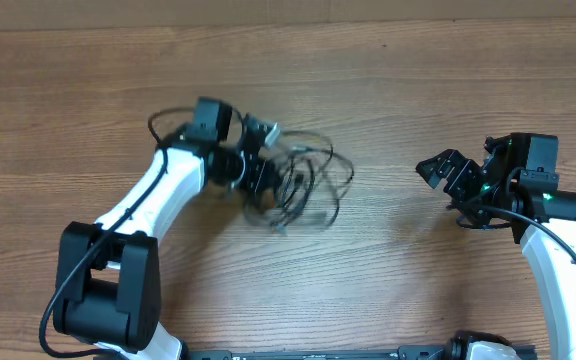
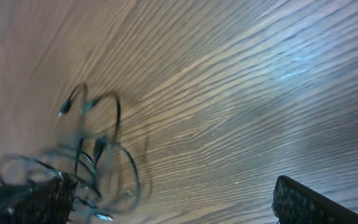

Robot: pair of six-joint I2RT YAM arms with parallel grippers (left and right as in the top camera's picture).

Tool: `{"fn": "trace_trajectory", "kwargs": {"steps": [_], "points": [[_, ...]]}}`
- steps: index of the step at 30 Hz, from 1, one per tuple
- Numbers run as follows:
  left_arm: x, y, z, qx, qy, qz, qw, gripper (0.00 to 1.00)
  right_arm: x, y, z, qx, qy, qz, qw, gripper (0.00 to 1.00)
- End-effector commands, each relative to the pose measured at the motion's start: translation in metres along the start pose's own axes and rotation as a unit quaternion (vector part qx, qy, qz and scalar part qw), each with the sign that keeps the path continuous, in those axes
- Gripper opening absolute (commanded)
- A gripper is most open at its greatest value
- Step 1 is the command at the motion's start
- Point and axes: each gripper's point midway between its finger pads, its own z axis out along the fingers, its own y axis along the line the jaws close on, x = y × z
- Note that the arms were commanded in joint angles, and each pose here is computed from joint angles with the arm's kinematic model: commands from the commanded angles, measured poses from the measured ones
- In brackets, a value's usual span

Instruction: Untangle cables

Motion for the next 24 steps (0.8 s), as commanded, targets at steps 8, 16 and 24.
{"fn": "trace_trajectory", "kwargs": {"steps": [8, 16, 24], "points": [[-0.134, -0.107, -0.086, 0.111, -0.152, 0.125, 0.974, 0.04, 0.019, 0.085, -0.018, -0.232, 0.059, -0.092, 0.966, 1.0], [-0.141, -0.151, -0.077, 0.119, -0.147, 0.169, 0.967, 0.04, 0.04, 0.115, -0.014, -0.26, 0.076, -0.149, 0.951, 1.0], [-0.145, -0.178, -0.078, 0.149, -0.152, 0.178, 0.961, 0.04, 0.04, 0.111, 0.006, -0.189, 0.048, -0.156, 0.968, 1.0]]}}
